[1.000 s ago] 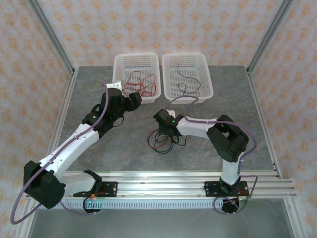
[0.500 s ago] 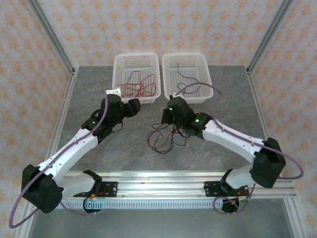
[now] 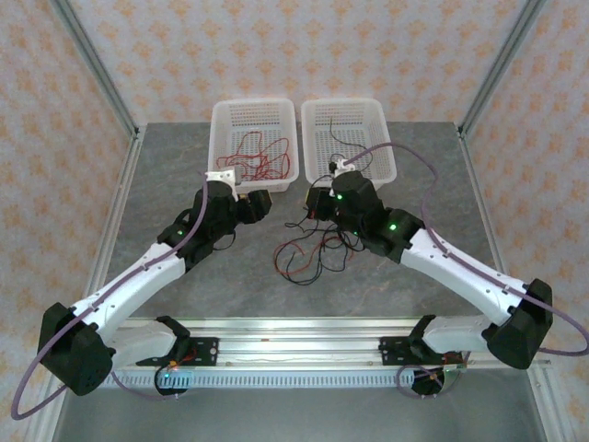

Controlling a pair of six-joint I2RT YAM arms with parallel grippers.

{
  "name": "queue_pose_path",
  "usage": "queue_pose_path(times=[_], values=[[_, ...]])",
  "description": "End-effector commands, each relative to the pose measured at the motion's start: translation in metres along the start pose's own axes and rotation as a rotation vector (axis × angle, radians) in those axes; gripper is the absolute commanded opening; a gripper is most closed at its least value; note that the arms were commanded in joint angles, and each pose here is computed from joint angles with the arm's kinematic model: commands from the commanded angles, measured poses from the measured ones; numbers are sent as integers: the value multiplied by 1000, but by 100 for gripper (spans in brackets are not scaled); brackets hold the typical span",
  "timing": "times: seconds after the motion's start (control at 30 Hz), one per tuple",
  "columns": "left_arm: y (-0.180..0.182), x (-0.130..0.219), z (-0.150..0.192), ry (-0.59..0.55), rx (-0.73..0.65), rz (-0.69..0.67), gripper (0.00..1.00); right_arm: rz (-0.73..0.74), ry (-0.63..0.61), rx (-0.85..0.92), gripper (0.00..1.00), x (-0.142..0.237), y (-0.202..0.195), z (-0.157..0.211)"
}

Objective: Untangle the cables

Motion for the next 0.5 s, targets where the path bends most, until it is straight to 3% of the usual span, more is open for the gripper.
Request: queue_pose_path(times=[0.0, 0.47], values=[[-8, 2, 1, -23, -13, 42, 70, -52, -76, 16, 0, 21, 21, -22], [-15, -3, 17, 0, -23, 62, 70, -169, -252, 87, 0, 71, 84, -87]])
Point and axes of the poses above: each hand's point on the last joint's axis, 136 mm out from that joint toward the fingers, its own x axis back along the fingers, its own y axis along the line the jaws close on, z = x × y, the point moved 6 cm from there along x, back along the fingers, and after that the axes turned 12 degrees about -x, right-handed, at the moved point
